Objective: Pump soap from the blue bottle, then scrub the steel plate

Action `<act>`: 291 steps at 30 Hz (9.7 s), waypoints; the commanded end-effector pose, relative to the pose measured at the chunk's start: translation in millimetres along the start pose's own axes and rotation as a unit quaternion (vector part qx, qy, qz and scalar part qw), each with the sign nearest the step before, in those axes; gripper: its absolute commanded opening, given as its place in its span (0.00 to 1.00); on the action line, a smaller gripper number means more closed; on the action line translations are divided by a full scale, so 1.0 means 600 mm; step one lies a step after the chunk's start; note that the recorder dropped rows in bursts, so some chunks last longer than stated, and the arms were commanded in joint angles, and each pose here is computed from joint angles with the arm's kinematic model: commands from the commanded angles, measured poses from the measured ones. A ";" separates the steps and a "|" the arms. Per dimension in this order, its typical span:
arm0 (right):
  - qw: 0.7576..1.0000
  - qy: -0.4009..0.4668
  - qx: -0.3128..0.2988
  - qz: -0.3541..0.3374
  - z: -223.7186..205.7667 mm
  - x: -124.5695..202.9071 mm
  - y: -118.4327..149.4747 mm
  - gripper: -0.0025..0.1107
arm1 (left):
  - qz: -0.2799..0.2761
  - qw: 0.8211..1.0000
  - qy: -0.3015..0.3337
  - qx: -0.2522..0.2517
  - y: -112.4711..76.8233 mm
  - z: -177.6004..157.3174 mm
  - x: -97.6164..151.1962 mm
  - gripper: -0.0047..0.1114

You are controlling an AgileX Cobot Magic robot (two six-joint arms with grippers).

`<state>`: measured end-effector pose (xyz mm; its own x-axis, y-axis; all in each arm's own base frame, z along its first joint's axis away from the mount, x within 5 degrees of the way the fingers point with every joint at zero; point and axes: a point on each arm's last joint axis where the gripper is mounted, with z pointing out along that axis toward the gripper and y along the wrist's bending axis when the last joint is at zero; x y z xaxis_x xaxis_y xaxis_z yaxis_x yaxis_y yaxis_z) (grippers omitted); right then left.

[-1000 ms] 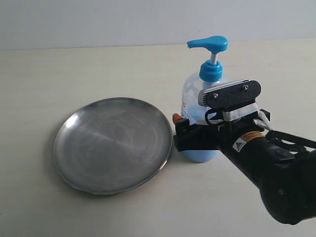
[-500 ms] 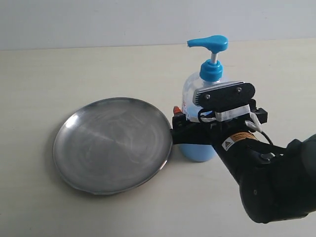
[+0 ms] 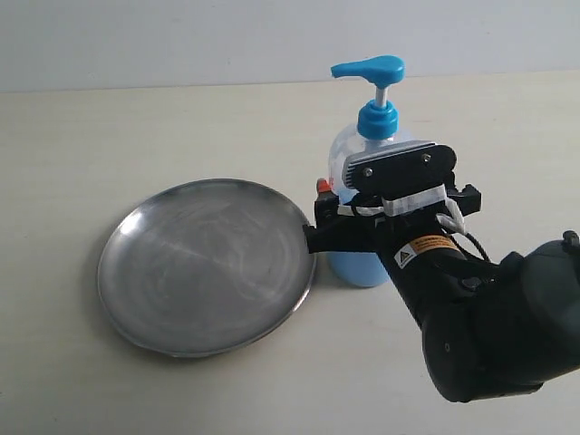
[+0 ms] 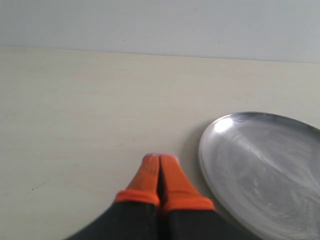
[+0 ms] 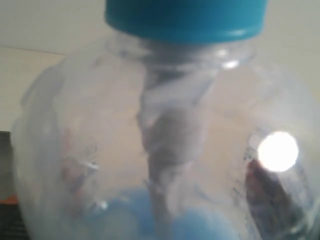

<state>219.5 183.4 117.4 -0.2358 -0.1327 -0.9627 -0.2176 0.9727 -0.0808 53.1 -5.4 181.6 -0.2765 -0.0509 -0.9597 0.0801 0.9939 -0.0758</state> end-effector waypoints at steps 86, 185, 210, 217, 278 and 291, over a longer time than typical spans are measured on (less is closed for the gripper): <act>0.985 -0.059 -0.079 -0.140 -0.007 -0.033 0.025 0.02 | -0.001 1.000 0.011 0.002 -0.004 -0.001 -0.039 0.04; 0.985 -0.061 -0.083 -0.142 -0.008 -0.033 0.027 0.02 | -0.042 0.928 0.295 0.223 -0.095 0.221 -0.252 0.04; 0.983 -0.064 -0.089 -0.145 -0.008 -0.033 0.029 0.02 | 0.100 0.926 0.300 0.205 -0.170 0.243 -0.352 0.04; 0.983 -0.063 -0.089 -0.145 -0.008 -0.033 0.029 0.02 | 0.127 0.907 0.317 0.245 -0.225 0.265 -0.353 0.04; 0.983 -0.064 -0.090 -0.145 -0.008 -0.033 0.029 0.02 | 0.129 0.864 0.327 0.360 -0.411 0.299 -0.355 0.04; 0.983 -0.064 -0.090 -0.145 -0.008 -0.033 0.029 0.02 | 0.118 0.864 0.338 0.354 -0.418 0.316 -0.339 0.04</act>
<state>214.2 198.9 123.2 -0.1064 -0.3929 -0.9134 -0.4368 0.8437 -0.3120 268.2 -258.0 348.3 -0.6340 0.4705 -0.6138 0.7232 0.6420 -0.2548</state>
